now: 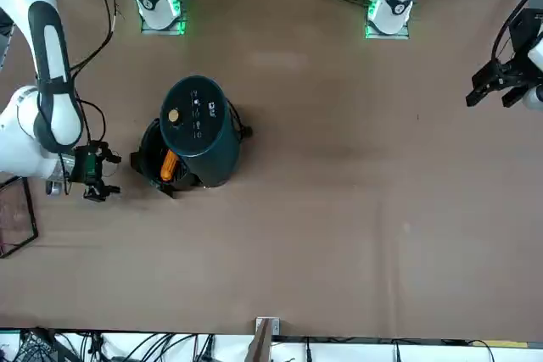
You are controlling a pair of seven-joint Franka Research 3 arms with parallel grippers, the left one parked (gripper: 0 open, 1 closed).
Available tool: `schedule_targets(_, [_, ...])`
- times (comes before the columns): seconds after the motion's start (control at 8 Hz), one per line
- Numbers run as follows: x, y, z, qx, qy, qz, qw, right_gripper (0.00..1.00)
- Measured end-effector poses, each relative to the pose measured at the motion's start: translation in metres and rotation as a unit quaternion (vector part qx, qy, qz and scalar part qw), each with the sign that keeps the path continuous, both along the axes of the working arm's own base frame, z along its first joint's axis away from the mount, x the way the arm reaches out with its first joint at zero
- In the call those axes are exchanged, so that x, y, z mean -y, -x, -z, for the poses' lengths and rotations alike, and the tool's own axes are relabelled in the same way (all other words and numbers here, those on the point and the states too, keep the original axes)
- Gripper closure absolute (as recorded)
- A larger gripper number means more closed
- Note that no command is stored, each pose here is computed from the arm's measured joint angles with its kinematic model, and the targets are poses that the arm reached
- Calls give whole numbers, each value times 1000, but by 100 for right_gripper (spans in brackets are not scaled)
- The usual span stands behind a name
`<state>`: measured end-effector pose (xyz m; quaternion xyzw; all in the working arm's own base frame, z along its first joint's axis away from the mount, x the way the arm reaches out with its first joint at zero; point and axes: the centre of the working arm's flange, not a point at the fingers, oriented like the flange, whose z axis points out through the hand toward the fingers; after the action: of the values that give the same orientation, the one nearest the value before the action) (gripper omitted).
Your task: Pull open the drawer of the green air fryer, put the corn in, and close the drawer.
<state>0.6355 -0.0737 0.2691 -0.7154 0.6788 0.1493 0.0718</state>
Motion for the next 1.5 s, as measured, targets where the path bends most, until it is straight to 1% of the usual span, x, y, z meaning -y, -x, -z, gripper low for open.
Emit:
schedule_targets(0.5, [-27,9,16,-19,-7,-13,1000,0])
schedule_targets(0.88, [-31,17,26,-30,-9,-19,999,0])
schedule_targets(1.25, [-35,29,32,-34,-13,-39,999,0])
schedule_targets(1.38, [-35,32,30,-32,-14,-41,999,2])
schedule_targets(1.5, [-35,33,27,-30,-14,-41,999,7])
